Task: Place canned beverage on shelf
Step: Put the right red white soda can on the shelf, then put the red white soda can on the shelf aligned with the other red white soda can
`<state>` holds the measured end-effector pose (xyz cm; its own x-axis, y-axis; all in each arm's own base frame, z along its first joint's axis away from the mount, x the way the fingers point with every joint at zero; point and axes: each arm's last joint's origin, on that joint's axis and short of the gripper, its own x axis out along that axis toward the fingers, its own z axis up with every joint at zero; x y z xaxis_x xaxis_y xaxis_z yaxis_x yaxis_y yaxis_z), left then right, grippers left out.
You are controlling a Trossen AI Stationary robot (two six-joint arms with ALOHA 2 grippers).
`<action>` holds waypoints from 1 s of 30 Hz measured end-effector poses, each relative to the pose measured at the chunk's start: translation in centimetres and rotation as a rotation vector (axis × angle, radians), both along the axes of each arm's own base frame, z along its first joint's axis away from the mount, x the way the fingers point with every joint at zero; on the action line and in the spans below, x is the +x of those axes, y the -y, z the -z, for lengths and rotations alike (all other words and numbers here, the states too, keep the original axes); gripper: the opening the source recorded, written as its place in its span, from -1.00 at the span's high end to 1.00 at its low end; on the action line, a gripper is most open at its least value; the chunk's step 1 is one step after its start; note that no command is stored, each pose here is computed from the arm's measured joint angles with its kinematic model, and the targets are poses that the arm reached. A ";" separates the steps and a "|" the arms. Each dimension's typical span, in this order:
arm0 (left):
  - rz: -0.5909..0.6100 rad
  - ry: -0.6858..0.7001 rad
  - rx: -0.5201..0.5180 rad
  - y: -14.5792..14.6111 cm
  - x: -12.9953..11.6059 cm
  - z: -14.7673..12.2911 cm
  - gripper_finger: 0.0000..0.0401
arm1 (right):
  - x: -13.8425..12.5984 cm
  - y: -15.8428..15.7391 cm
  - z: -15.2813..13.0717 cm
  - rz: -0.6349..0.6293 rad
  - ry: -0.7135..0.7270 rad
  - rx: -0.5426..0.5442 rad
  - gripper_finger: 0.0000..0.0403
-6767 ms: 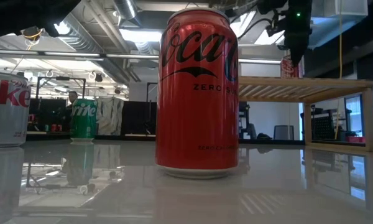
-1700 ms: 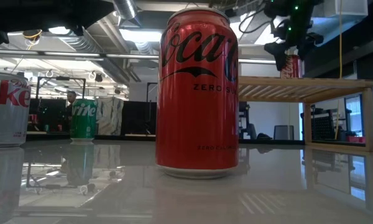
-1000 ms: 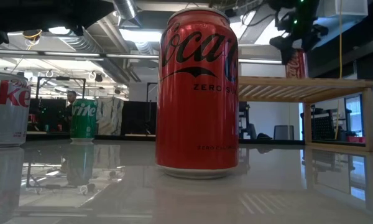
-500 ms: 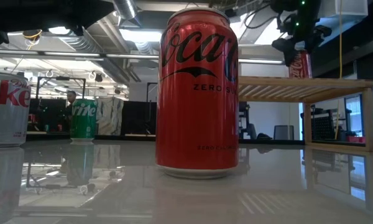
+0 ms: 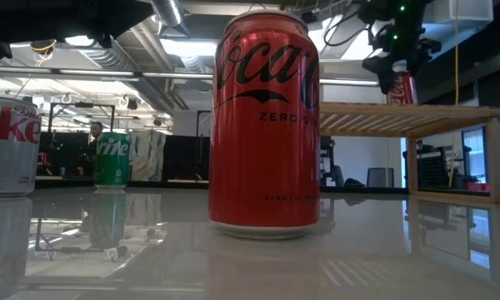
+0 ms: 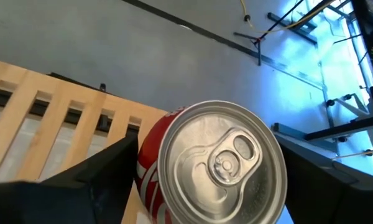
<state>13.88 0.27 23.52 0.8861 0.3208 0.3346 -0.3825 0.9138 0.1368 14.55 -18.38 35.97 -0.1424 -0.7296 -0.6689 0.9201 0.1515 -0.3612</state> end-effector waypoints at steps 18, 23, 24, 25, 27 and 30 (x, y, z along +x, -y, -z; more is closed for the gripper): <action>0.000 0.000 0.000 0.0 0.0 0.0 0.80 | -0.1 -0.2 -0.3 -0.049 -0.049 -0.014 -0.75; 0.000 0.000 0.001 0.0 0.0 0.0 0.80 | -0.8 -1.0 -1.2 -0.071 -0.011 -0.038 -0.75; 0.000 0.000 0.001 0.0 0.0 0.0 0.80 | -0.9 -1.2 -1.5 -0.081 0.004 -0.044 -0.75; 0.000 0.000 0.001 0.0 0.0 0.0 0.80 | -1.1 -1.4 -1.7 -0.088 0.016 -0.049 -0.75; 0.000 0.000 0.001 0.0 0.0 0.0 0.80 | -1.6 -2.0 -2.2 -0.098 0.041 -0.059 -0.75; 0.014 0.000 0.007 0.0 0.0 0.0 0.80 | -2.2 -2.9 -2.9 -0.140 0.101 -0.062 -0.75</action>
<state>13.89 0.23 23.52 0.8903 0.3064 0.3369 -0.3700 0.9180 0.1427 12.33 -15.49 38.86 0.0286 -0.7777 -0.6280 0.9236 0.2609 -0.2809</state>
